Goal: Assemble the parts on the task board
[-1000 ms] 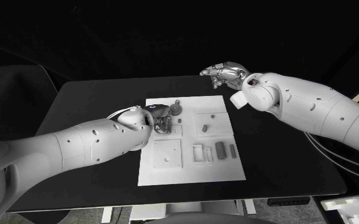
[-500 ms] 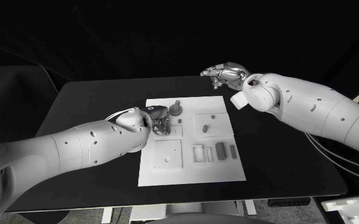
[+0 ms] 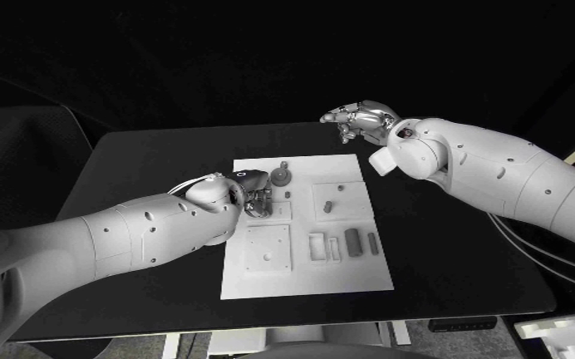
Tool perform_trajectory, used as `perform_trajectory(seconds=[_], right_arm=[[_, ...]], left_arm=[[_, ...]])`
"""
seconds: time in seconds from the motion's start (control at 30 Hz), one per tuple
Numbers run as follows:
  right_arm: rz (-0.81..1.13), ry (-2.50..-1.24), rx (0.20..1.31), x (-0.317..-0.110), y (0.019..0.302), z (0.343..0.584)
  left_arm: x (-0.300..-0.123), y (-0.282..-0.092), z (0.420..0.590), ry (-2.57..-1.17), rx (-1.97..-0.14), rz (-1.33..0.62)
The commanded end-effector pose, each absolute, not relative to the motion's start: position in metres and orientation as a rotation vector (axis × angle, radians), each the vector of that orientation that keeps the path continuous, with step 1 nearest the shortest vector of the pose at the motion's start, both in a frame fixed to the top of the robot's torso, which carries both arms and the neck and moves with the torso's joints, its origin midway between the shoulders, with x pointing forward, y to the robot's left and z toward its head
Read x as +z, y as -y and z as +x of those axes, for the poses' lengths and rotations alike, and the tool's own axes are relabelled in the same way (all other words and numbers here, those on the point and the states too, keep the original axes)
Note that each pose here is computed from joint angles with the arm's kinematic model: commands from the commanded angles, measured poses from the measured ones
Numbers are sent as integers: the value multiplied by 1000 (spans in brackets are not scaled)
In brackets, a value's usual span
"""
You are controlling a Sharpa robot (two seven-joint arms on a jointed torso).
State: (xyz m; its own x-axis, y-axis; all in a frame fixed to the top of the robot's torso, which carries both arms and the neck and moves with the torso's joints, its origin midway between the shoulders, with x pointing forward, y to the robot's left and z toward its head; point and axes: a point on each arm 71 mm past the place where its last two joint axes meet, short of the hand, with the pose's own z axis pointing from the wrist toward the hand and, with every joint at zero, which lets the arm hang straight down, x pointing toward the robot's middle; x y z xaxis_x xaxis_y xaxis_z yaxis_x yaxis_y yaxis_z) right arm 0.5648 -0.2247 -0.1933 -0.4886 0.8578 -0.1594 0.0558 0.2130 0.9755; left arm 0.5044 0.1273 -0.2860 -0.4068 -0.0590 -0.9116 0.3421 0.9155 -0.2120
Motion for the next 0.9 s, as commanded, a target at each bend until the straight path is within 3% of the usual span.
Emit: perform_trajectory(seconds=[0.03, 0.9], right_arm=[[844, -1748, 1372, -193, 223, 564], [845, -1748, 1371, -193, 223, 564]], left_arm=[[-286, -125, 504, -1945, -439, 212], [-292, -120, 505, -2018, -405, 247]])
